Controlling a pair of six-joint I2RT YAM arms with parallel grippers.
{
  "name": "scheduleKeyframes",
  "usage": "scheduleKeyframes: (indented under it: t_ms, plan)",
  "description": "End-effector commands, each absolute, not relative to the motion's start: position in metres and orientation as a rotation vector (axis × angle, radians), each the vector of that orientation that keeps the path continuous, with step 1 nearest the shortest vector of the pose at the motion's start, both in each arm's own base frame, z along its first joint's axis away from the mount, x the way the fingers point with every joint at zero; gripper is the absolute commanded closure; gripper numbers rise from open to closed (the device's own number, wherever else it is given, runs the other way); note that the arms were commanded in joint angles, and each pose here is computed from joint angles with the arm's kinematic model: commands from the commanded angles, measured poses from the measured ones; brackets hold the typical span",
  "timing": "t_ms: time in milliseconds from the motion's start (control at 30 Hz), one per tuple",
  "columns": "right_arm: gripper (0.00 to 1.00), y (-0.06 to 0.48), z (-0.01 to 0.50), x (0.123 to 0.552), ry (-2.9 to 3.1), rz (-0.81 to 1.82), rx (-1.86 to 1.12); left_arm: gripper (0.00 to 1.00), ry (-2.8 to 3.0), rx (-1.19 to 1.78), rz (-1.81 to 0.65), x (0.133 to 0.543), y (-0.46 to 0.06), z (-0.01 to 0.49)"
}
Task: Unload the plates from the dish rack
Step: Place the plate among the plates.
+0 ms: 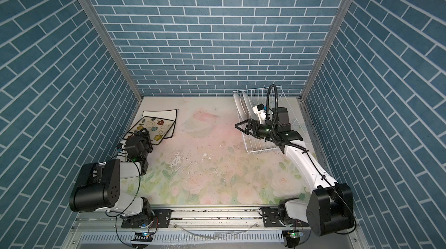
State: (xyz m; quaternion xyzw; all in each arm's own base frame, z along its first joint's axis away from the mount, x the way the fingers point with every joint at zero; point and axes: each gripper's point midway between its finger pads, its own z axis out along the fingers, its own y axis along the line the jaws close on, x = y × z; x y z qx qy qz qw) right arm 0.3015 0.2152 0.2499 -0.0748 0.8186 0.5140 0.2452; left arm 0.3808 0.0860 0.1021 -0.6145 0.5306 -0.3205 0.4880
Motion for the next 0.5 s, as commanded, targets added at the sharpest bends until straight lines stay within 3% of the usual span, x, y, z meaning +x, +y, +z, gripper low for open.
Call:
scheduleKeyframes:
  t_ms: [0,467]
  plan:
    - [0.02,0.212,0.254,0.299,2.204,1.366,-0.263,0.19,1.273,-1.428,-0.85,0.399,0.08,0.125]
    - [0.01,0.209,0.252,0.302,2.199,1.369,-0.249,0.17,1.276,-1.437,-0.983,0.432,0.059,0.106]
